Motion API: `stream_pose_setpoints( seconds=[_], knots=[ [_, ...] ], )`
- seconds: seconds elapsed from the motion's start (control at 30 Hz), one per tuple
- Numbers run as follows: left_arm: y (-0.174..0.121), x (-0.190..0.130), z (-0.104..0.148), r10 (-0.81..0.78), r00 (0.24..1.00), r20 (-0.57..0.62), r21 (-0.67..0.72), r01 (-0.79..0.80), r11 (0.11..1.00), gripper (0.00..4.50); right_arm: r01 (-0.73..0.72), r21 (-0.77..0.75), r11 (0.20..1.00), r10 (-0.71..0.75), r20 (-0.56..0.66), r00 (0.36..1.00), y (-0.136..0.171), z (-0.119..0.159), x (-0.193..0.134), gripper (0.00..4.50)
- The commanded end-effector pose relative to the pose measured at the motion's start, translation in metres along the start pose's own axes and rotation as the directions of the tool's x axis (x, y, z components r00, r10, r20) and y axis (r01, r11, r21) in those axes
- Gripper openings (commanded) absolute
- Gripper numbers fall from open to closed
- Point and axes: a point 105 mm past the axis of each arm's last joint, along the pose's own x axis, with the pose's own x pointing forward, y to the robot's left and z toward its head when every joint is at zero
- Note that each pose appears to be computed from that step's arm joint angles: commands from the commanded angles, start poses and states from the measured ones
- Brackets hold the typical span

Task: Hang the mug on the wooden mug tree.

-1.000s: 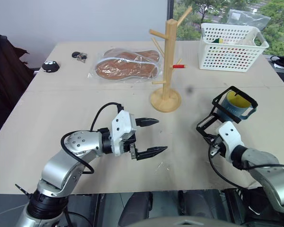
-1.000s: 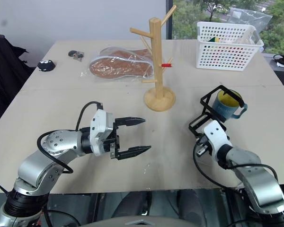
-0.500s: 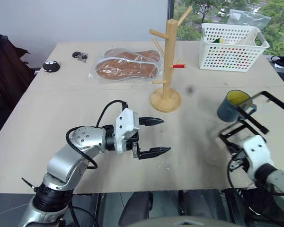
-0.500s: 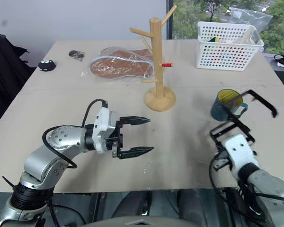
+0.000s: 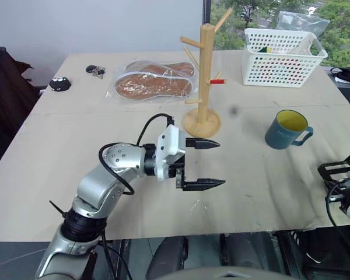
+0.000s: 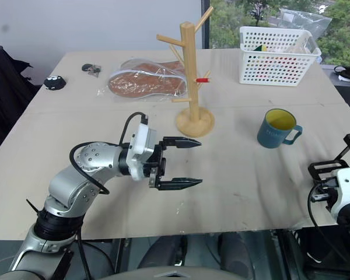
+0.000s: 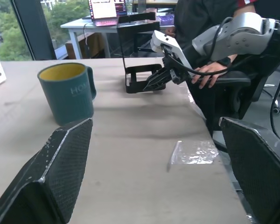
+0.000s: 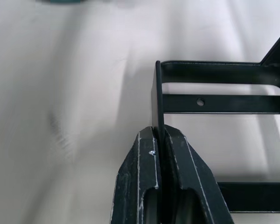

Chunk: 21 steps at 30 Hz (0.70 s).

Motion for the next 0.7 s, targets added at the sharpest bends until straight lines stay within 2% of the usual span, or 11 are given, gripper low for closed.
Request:
stream_pose_setpoints(
  seconds=[0.03,0.2,0.27,0.33,0.47,0.7],
  knots=[
    [0.000,0.000,0.004,-0.011,1.000,0.010,0.034,0.010,0.999,4.50,0.022,-0.029,0.999,-0.020,0.078,0.997,-0.014,0.024,-0.009,0.96],
    [-0.001,-0.004,0.001,0.005,1.000,0.002,0.028,-0.005,1.000,4.50,0.034,-0.052,0.998,-0.027,0.131,0.991,-0.014,0.041,-0.023,3.46],
    [0.000,-0.009,-0.001,0.032,0.999,-0.003,0.017,-0.032,0.999,4.50,-0.026,-0.056,0.998,0.036,0.188,0.982,0.003,0.058,-0.032,4.47],
    [0.000,-0.013,-0.003,0.054,0.998,-0.011,0.011,-0.054,0.998,4.50,-0.083,-0.047,0.995,0.091,0.223,0.971,0.021,0.071,-0.037,4.47],
    [0.000,-0.012,-0.001,0.075,0.997,0.007,-0.002,-0.075,0.997,4.50,-0.123,-0.021,0.992,0.125,0.256,0.958,0.053,0.077,-0.021,4.47],
    [0.004,-0.007,0.010,0.091,0.996,0.025,0.030,-0.092,0.995,4.50,0.058,-0.006,0.998,-0.054,0.321,0.945,0.043,0.075,0.022,4.47]
  ],
)
